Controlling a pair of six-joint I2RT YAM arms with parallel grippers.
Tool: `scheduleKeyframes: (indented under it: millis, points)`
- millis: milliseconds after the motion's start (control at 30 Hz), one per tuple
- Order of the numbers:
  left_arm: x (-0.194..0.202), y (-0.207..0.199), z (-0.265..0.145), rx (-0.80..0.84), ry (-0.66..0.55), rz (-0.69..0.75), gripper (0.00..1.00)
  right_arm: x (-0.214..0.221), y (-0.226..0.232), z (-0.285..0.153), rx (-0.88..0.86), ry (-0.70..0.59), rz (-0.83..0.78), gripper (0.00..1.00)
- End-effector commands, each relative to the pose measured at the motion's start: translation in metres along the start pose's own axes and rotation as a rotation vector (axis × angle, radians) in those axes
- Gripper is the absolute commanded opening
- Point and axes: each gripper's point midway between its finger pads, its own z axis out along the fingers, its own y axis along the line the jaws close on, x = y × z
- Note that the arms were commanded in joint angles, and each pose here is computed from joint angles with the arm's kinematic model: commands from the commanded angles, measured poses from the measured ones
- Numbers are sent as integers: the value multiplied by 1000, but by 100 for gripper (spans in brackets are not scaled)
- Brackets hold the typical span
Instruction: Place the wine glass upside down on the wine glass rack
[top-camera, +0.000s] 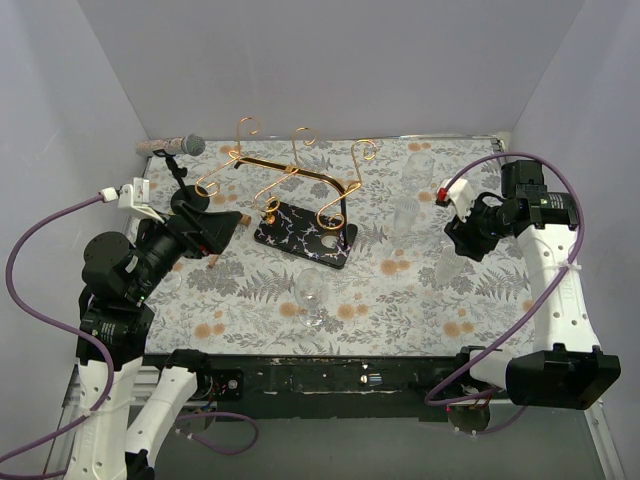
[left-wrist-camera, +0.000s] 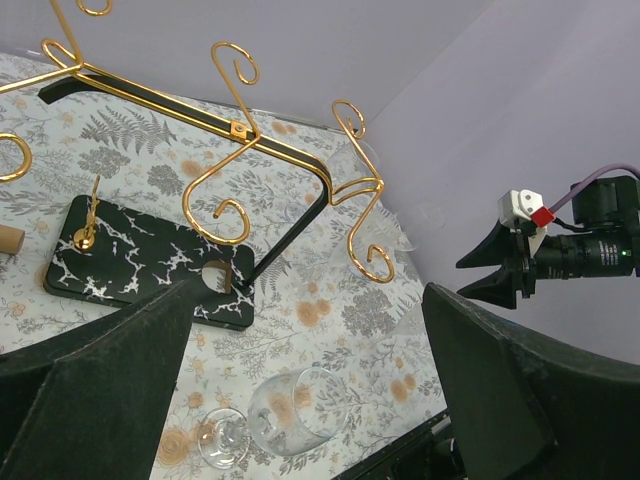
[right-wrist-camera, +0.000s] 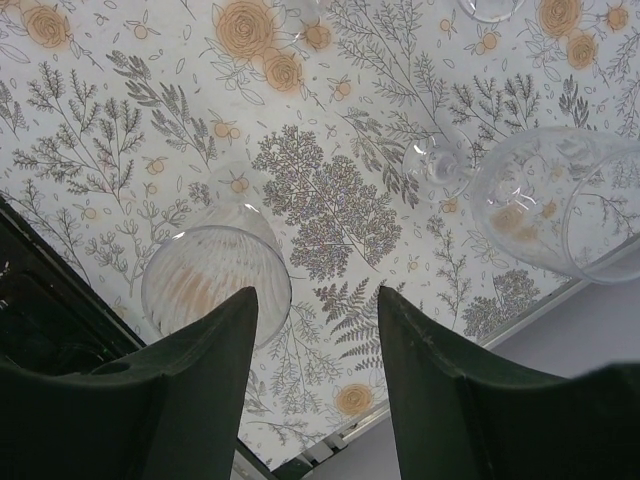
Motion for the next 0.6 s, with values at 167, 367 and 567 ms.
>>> scheduleKeyframes:
  millis: [167, 367, 567]
  points:
    - [-5, -9, -7, 27, -9, 23, 98, 1, 5, 15, -62, -17, 23, 45]
    - [0, -8, -7, 35, 4, 20, 98, -2, 8, 15, -88, -25, 34, 28]
    - [4, -20, -7, 100, 32, 0, 98, -11, 13, 4, -108, -49, 12, 13]
